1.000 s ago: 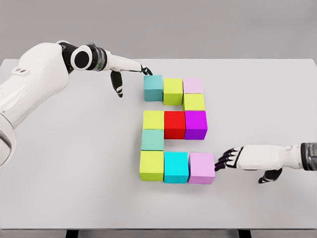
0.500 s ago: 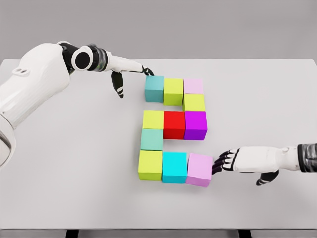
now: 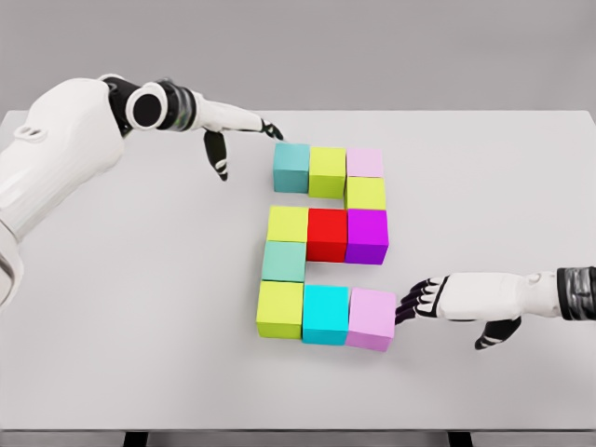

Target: Assemble the squares on the desktop into the number 2

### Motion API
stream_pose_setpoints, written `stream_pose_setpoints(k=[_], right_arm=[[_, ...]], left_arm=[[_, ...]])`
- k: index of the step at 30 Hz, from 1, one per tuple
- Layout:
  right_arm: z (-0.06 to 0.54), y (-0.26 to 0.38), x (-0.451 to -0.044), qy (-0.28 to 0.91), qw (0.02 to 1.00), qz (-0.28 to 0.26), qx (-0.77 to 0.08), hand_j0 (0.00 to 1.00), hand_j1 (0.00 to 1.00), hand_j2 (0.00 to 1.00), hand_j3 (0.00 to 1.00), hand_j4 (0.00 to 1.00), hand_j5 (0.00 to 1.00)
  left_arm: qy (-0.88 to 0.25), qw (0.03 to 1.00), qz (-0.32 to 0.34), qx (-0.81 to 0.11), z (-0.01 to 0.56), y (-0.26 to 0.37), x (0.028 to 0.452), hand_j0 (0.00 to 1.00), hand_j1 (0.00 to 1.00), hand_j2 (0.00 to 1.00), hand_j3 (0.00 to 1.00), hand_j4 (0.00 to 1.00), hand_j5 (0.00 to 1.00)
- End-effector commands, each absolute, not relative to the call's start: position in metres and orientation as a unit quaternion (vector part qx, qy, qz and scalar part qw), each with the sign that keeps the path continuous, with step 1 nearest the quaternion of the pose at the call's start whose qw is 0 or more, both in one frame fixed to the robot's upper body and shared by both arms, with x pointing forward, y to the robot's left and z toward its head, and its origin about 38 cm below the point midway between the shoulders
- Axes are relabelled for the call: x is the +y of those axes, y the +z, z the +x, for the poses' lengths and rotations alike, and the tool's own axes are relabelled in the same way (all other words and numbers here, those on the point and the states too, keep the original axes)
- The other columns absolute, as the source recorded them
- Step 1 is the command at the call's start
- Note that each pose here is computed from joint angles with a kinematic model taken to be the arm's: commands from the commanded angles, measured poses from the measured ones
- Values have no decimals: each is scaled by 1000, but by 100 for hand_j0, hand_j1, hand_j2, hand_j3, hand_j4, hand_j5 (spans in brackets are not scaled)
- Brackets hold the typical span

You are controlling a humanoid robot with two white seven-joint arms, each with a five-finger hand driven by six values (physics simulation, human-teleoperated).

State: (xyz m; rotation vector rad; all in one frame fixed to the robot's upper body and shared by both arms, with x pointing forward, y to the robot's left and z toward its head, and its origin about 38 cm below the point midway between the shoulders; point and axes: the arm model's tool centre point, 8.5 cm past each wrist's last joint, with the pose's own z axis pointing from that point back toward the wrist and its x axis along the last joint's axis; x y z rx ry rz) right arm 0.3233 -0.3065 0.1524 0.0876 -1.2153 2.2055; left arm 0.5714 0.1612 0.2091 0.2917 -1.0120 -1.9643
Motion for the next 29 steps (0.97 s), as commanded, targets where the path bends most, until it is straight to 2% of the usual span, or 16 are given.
stream_pose_setpoints(k=[1, 8, 12, 15, 18, 21, 29], right_arm=[[324, 152, -308, 832, 311, 33, -459, 100, 100, 100, 100, 100, 100], [328, 152, -313, 831, 316, 27, -457, 100, 100, 100, 100, 100, 100], [328, 152, -314, 831, 318, 26, -456, 100, 100, 100, 100, 100, 100], [334, 151, -329, 823, 341, 19, -453, 100, 100, 100, 100, 100, 100], [343, 153, -345, 806, 374, 16, -459, 100, 100, 100, 100, 100, 100], [344, 153, -345, 804, 375, 17, -462, 100, 100, 100, 100, 100, 100], [347, 156, -349, 795, 384, 17, -469, 100, 100, 100, 100, 100, 100]], left_arm=[[-787, 443, 119, -412, 572, 213, 167, 100, 100, 100, 100, 100, 100], [-766, 396, 117, -492, 533, 259, 218, 100, 100, 100, 100, 100, 100], [-771, 275, 105, -565, 462, 286, 279, 100, 100, 100, 100, 100, 100], [-717, 322, 123, -606, 429, 269, 337, 100, 100, 100, 100, 100, 100], [-693, 362, 128, -610, 417, 250, 364, 100, 100, 100, 100, 100, 100], [-686, 392, 128, -599, 416, 235, 380, 100, 100, 100, 100, 100, 100], [-692, 412, 110, -582, 406, 208, 382, 100, 100, 100, 100, 100, 100]])
